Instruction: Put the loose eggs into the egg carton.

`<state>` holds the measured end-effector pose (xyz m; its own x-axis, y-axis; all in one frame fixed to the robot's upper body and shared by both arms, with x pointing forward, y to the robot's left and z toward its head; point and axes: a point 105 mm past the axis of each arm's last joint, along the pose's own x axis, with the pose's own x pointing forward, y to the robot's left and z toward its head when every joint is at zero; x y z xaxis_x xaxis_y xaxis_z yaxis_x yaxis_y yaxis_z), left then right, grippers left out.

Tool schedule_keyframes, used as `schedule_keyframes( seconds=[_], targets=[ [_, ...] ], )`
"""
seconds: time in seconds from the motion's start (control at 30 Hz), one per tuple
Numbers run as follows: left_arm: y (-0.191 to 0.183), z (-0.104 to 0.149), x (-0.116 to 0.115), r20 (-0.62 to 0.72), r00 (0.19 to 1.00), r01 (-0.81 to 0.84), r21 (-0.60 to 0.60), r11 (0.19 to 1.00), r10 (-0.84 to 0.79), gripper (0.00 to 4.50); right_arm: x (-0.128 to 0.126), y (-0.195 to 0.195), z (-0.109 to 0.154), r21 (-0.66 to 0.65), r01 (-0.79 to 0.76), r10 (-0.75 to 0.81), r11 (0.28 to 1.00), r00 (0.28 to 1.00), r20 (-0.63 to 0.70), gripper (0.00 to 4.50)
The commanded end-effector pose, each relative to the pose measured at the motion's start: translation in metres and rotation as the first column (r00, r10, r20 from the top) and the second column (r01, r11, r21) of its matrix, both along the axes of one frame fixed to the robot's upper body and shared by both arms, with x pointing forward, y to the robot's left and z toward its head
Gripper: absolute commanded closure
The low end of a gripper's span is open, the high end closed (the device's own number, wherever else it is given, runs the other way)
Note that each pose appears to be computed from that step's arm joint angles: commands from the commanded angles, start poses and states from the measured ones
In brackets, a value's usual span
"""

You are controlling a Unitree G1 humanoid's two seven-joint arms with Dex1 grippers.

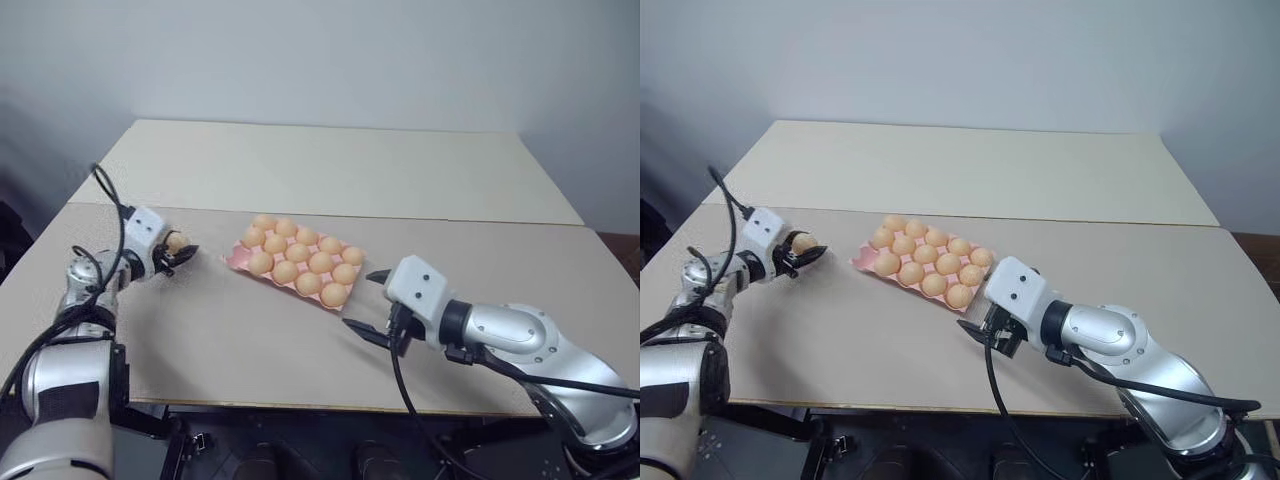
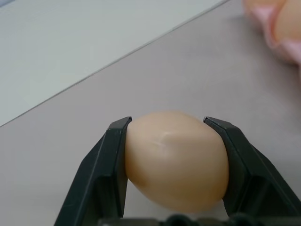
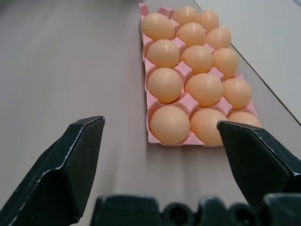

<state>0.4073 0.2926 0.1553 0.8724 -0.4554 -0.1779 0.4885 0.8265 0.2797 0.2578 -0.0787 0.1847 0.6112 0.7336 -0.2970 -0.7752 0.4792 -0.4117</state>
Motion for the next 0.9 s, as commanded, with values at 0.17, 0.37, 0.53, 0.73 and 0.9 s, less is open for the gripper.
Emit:
schedule_keyframes(
  seconds=[0.17, 0.37, 0.53, 0.73, 0.9],
  targets=[
    [-0.029, 0.024, -0.015, 0.01, 0.951, 0.303, -0.227, 0.926, -0.309, 2.28, -0.001, 0.003, 0.009, 0.007, -0.012, 0.012, 1.0, 0.999, 0.05, 0.0],
    [-0.054, 0.015, -0.012, -0.05, 0.916, 0.375, -0.241, 0.895, -0.397, 2.28, 0.0, 0.002, 0.007, 0.014, 0.016, -0.016, 1.0, 0.998, 0.053, 0.0],
    [-0.07, 0.017, -0.006, -0.029, 0.906, 0.409, -0.196, 0.891, -0.422, 2.28, -0.001, 0.001, 0.005, 0.021, 0.04, -0.041, 0.999, 0.998, 0.055, 0.0],
    [-0.074, 0.022, -0.002, 0.004, 0.913, 0.402, -0.184, 0.897, -0.408, 1.95, -0.003, 0.0, 0.003, 0.021, 0.053, -0.054, 0.998, 0.997, 0.058, 0.0],
    [-0.075, 0.023, -0.002, 0.01, 0.911, 0.408, -0.187, 0.894, -0.413, 0.38, -0.004, -0.001, 0.003, 0.017, 0.06, -0.06, 0.998, 0.996, 0.059, 0.0]
  ],
)
